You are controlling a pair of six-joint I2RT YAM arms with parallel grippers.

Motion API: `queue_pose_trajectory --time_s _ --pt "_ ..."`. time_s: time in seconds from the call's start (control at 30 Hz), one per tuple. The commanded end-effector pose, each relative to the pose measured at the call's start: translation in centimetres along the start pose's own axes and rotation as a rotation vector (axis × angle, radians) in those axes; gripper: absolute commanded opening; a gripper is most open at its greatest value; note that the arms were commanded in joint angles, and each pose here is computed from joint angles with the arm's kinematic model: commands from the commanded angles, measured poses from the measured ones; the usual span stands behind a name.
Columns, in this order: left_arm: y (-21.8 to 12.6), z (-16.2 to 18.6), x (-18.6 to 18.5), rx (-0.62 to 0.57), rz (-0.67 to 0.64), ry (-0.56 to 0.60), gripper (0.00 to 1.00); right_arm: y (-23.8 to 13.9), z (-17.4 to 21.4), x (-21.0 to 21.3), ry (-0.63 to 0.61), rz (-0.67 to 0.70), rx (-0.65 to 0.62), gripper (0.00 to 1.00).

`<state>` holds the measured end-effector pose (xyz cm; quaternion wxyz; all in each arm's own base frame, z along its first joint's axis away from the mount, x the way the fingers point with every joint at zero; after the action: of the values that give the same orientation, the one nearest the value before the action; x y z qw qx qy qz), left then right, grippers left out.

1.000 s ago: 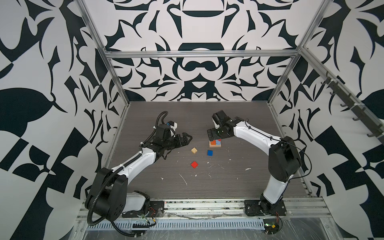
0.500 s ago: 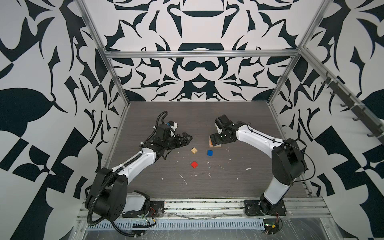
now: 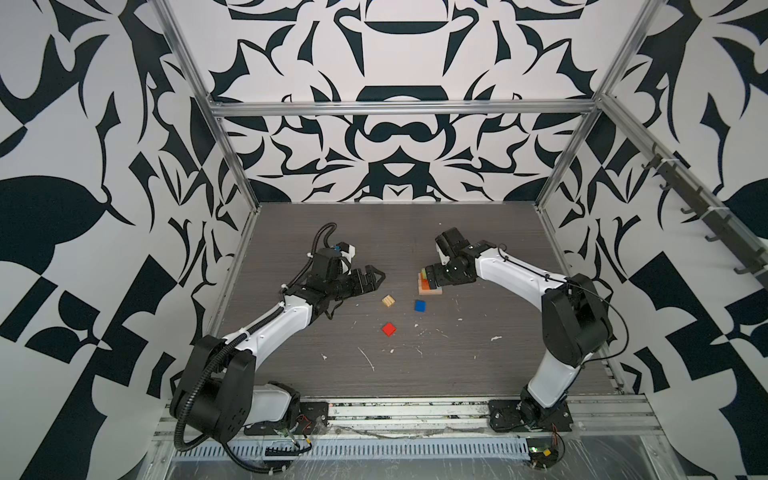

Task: Build the wood block tower

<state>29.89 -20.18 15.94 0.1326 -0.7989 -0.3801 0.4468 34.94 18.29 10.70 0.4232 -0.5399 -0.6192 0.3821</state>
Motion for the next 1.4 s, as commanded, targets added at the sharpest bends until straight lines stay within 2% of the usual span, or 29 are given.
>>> queue_pose_trajectory --time_s 0.0,1.37 --pt "-0.1 -0.5 -0.4 -0.010 0.009 0.009 0.99 -0.5 -1.0 0.4 0.013 -0.019 -0.027 0.96" --pt "-0.1 -0.8 -0.7 -0.009 0.010 0.015 1.00 0.3 -2.4 0.6 0.025 -0.013 -0.032 0.93"
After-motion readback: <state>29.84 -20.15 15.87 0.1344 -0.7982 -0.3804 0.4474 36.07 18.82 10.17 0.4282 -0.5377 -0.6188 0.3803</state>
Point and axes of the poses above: each gripper's point midway between its finger pads, its own y axis out along the fingers, its own x axis along the line the jaws close on, z = x × y, the point moved 3 cm from there along -y, back along the fingers, and after that the axes turned 8 degrees about y, right-handed, at the moved point
